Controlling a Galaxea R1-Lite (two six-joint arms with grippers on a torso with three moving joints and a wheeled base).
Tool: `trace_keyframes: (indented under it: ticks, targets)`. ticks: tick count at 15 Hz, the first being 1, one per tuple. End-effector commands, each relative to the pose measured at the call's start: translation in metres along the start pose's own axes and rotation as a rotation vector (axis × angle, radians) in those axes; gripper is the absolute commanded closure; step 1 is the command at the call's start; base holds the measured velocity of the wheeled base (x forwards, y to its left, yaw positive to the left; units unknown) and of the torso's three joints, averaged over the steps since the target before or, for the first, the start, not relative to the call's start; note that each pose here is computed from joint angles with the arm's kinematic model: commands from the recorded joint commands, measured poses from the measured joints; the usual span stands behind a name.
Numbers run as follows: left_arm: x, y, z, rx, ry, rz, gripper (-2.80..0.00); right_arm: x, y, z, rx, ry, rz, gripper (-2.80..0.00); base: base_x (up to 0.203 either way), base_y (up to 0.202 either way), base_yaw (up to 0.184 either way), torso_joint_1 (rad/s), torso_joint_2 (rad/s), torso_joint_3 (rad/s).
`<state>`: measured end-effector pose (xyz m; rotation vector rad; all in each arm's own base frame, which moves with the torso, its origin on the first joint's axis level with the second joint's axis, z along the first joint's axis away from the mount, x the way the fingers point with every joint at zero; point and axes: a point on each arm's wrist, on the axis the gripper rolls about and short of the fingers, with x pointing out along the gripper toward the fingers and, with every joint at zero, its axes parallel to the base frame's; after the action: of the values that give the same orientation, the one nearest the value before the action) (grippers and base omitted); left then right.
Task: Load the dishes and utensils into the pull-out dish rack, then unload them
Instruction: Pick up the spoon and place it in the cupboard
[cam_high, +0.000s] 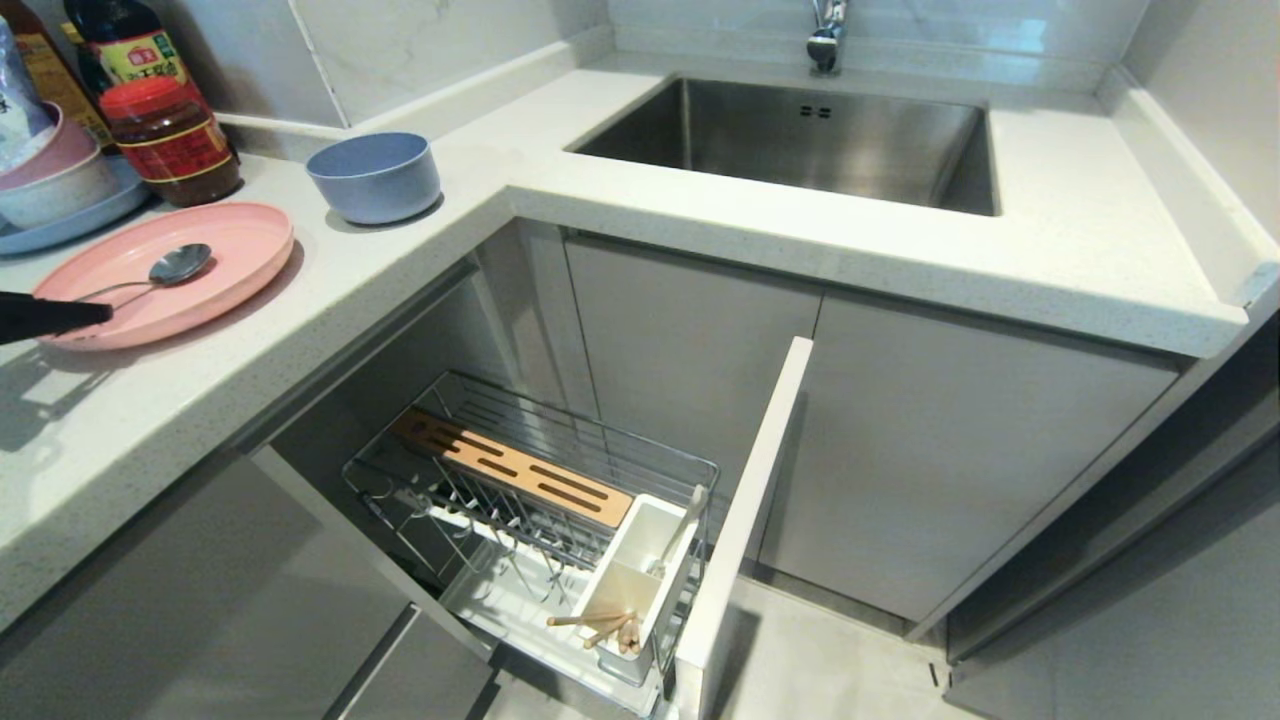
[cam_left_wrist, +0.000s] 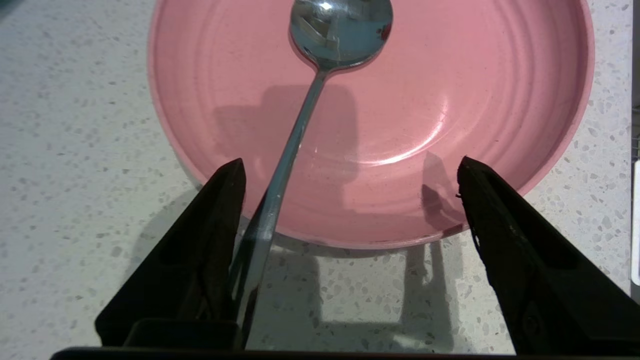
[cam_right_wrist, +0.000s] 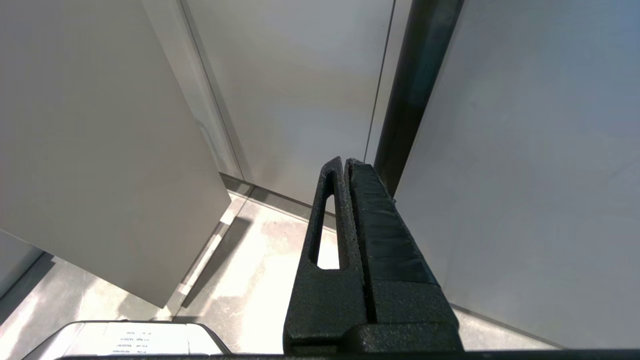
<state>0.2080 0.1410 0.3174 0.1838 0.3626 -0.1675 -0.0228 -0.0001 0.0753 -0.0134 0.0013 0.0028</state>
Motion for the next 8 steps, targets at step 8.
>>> trace_keyframes:
  ticks: [8]
  targets:
    - [0.009, 0.0025, -0.0048, -0.012, 0.015, -0.024, -2.8, 0.0, 0.0, 0.0, 0.0, 0.0, 0.0, 0.0, 0.0, 0.0, 0.0, 0.0, 0.0, 0.0]
